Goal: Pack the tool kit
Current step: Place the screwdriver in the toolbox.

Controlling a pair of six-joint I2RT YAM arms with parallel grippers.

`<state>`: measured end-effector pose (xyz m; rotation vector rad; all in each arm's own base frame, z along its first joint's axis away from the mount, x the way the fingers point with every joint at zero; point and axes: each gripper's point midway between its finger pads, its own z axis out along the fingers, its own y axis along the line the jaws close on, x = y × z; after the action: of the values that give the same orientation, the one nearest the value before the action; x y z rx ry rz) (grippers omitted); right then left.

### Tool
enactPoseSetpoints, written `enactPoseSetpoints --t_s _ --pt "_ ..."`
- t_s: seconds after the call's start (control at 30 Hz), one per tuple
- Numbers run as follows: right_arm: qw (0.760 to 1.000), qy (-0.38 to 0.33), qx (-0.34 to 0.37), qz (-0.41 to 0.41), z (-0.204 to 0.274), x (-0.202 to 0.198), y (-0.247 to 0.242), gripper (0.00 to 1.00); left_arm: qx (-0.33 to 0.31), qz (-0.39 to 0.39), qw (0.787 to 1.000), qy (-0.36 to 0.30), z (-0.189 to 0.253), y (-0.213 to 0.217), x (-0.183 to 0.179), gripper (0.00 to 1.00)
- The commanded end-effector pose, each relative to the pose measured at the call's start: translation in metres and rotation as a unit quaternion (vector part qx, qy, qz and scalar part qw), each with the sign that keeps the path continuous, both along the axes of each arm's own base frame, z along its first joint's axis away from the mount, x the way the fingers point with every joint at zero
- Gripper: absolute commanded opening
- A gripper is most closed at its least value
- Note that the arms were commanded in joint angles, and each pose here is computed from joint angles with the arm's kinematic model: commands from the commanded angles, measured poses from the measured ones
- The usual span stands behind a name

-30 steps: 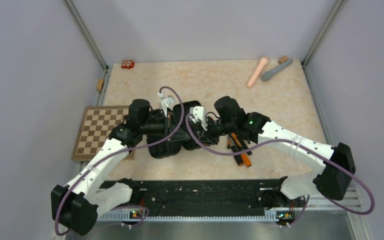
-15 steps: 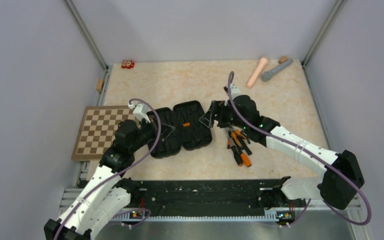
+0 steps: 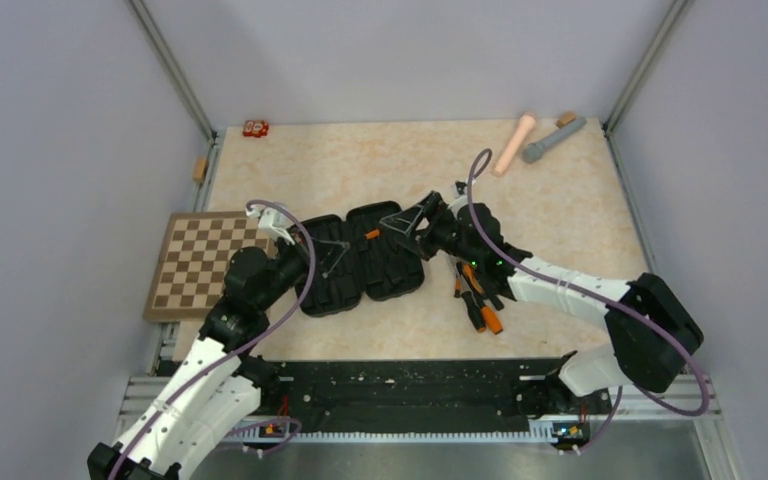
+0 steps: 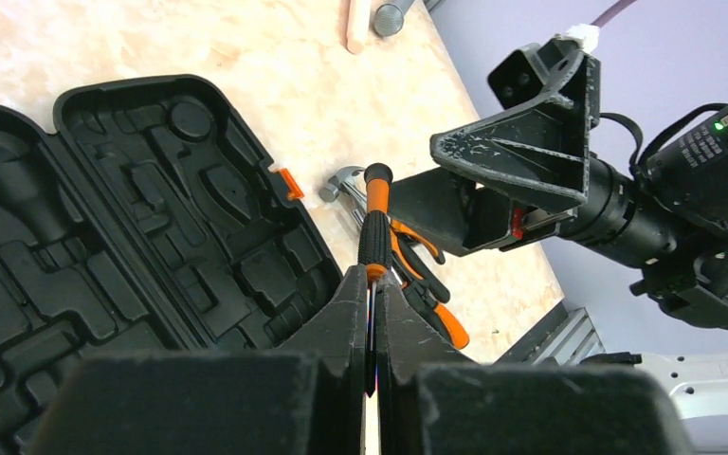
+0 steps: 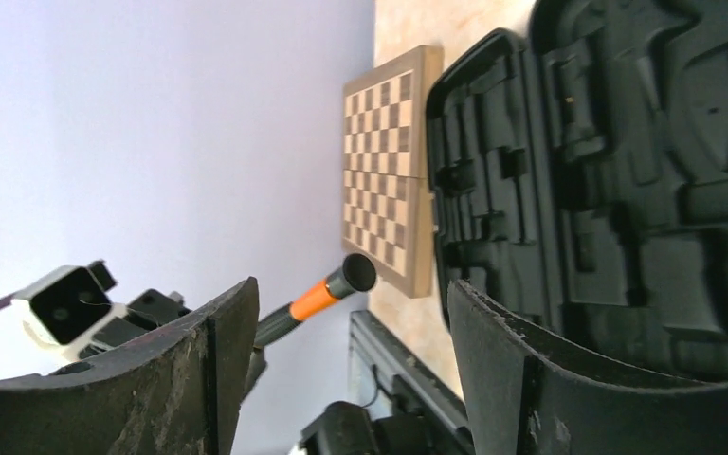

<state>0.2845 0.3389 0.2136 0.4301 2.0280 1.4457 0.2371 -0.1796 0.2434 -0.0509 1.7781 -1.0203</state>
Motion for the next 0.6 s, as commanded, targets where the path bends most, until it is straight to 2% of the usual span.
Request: enactPoseSetpoints --t_s 0.0,0.17,0.27,0.37,0.47,0.5,0.57 --pt "0.993 -0.01 0.109 0.035 0.041 -0.006 0.028 0.7 -0.027 -0.007 0.999 -0.039 0.022 -0.005 0.0 0.0" --pt "0.99 0.01 0.134 0.043 0.036 -0.006 0.042 0.63 -0.031 -0.016 0.998 -0.044 0.023 -0.009 -0.002 0.0" --pt "0.988 0.014 0.15 0.042 0.036 -0.004 0.044 0.53 -0.03 -0.019 0.999 -0.042 0.021 -0.01 -0.003 0.0" --pt "0.987 0.012 0.159 0.036 0.037 -0.002 0.044 0.34 -0.028 -0.024 0.999 -0.036 0.017 -0.012 -0.004 0.0" --pt "0.986 0.005 0.165 0.035 0.038 0.0 0.042 0.07 -0.014 -0.028 0.999 -0.027 0.009 -0.012 -0.006 0.0" --pt "0.986 0.003 0.165 0.035 0.038 0.001 0.041 0.0 -0.003 -0.03 0.999 -0.023 0.006 -0.012 -0.007 0.04" --pt "0.987 -0.003 0.159 0.034 0.037 0.004 0.036 0.0 0.027 -0.027 0.999 -0.009 -0.002 -0.007 -0.007 0.19"
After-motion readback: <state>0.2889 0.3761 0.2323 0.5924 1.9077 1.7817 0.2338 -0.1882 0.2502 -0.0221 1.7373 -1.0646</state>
